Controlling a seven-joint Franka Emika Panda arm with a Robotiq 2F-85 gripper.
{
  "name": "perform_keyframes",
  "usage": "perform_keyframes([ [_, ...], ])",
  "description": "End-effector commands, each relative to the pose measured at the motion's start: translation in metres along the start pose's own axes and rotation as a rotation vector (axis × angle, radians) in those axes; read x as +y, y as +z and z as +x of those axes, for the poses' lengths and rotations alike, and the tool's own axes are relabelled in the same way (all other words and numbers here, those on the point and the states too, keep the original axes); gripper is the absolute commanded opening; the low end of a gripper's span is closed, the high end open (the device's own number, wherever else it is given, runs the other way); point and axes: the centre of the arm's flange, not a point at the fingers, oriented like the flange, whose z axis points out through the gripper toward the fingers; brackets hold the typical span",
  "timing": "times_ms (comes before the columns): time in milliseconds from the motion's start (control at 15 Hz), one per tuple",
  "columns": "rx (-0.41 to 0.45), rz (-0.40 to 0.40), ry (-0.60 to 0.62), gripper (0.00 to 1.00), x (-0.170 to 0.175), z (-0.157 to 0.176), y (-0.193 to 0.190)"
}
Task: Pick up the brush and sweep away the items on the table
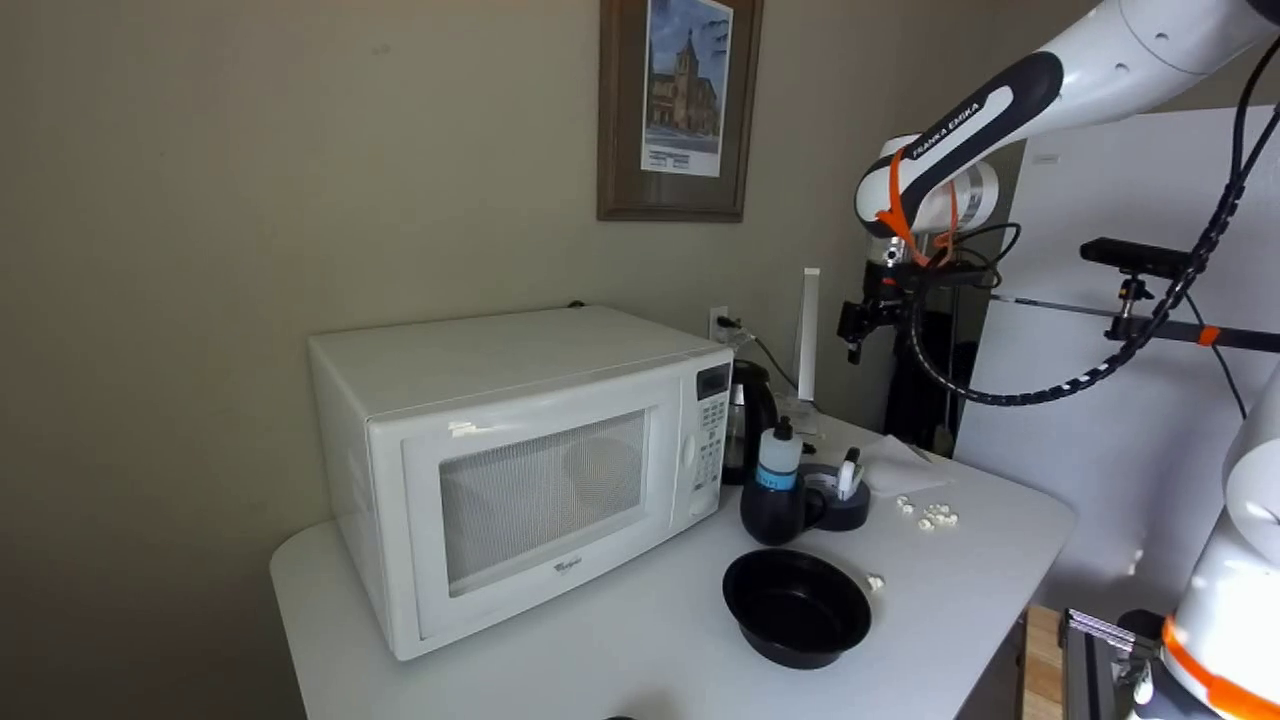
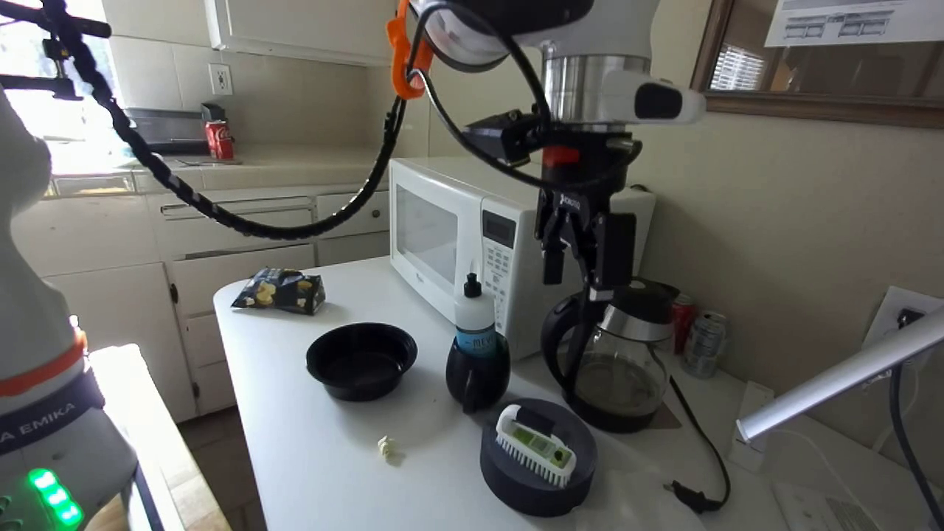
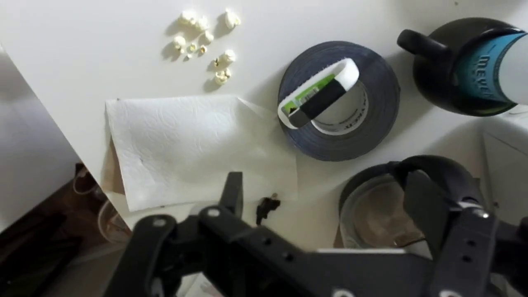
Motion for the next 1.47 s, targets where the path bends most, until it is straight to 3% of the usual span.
perform_keyframes([
  [0, -0.121, -0.002, 0.068, 1.00, -0.001, 0.006, 0.046],
  [67, -0.164, -0.018, 0.004, 1.00, -0.004, 0.001, 0.048],
  [133, -0.100, -0.015, 0.029, 1.00, -0.003, -0.001, 0.040],
  [467, -0.146, -0.021, 0.009, 1.00, -0.006, -0.002, 0.052],
  [533, -0.144, 0.051, 0.109, 1.00, -0.010, 0.000, 0.056],
  [733, -0.183, 0.162, 0.233, 1.00, -0.006, -0.003, 0.079],
  [1067, -0.163, 0.284, 0.467, 1.00, 0.022, -0.009, 0.113],
  [1200, -0.122, 0.309, 0.568, 1.00, 0.029, -0.007, 0.123],
  [1400, -0.045, 0.234, 0.709, 1.00, 0.025, -0.009, 0.140],
])
